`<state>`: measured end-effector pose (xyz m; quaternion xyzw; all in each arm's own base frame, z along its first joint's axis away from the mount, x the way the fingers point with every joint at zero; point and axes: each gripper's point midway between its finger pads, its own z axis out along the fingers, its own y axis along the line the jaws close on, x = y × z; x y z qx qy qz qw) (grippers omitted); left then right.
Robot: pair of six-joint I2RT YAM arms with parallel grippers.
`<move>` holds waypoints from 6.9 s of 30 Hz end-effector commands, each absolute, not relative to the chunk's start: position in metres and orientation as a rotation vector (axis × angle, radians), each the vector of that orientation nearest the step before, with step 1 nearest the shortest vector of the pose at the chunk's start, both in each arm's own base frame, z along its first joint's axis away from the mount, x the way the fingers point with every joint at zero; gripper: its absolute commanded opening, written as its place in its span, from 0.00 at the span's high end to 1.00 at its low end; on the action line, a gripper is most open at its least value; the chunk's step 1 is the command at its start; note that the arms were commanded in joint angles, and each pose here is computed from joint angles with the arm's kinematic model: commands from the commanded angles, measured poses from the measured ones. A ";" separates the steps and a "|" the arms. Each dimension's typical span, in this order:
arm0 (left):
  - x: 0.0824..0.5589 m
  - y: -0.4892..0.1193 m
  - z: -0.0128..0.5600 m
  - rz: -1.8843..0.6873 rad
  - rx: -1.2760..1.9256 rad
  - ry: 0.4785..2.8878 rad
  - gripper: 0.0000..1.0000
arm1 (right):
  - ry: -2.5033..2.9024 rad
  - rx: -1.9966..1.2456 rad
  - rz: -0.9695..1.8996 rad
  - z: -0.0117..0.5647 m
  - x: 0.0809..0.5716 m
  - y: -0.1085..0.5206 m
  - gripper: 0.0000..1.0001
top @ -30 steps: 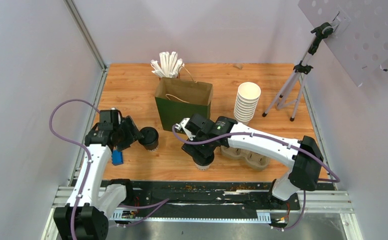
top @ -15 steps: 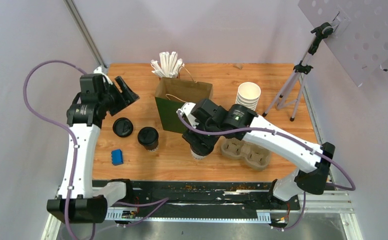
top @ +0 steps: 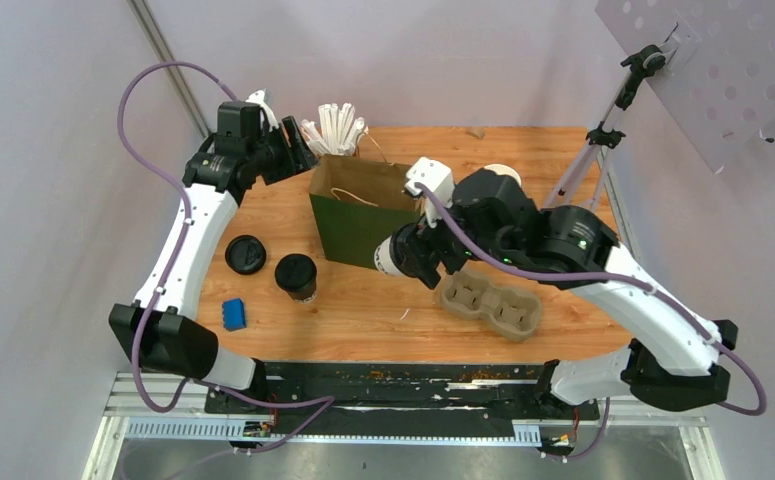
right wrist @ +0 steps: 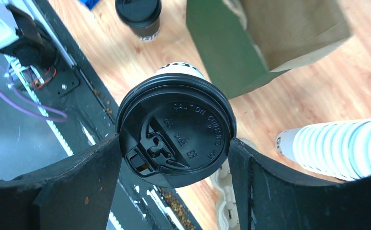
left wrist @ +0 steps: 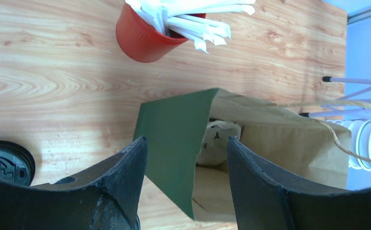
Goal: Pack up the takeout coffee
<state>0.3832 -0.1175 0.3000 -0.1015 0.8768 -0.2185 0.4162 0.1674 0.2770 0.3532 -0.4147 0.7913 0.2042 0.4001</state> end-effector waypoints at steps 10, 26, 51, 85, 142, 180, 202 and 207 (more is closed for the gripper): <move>0.398 -0.166 0.294 -0.611 -0.011 2.229 0.57 | 1.739 -0.733 0.473 0.429 0.190 0.237 0.24; 0.316 -0.198 0.294 -0.886 0.225 2.245 0.82 | 1.686 -0.794 0.308 0.435 0.209 0.233 0.23; 0.274 -0.196 0.299 -0.934 0.397 2.265 0.81 | 1.743 -1.112 0.167 0.380 0.248 0.261 0.22; 0.241 -0.170 0.301 -0.821 0.351 2.254 0.25 | 1.736 -1.395 0.435 0.316 0.177 0.297 0.25; 0.228 -0.190 0.271 -0.958 0.596 2.052 1.00 | 1.477 -1.594 0.090 0.293 0.233 0.332 0.23; 0.184 -0.171 0.255 -0.970 0.369 2.133 0.33 | 1.506 -1.621 0.070 0.219 0.183 0.316 0.25; 0.190 -0.185 0.247 -1.034 0.497 2.023 0.84 | 1.407 -1.623 0.023 0.236 0.202 0.353 0.24; 0.210 -0.192 0.270 -1.016 0.535 1.892 0.87 | 1.394 -1.606 -0.014 0.242 0.215 0.353 0.23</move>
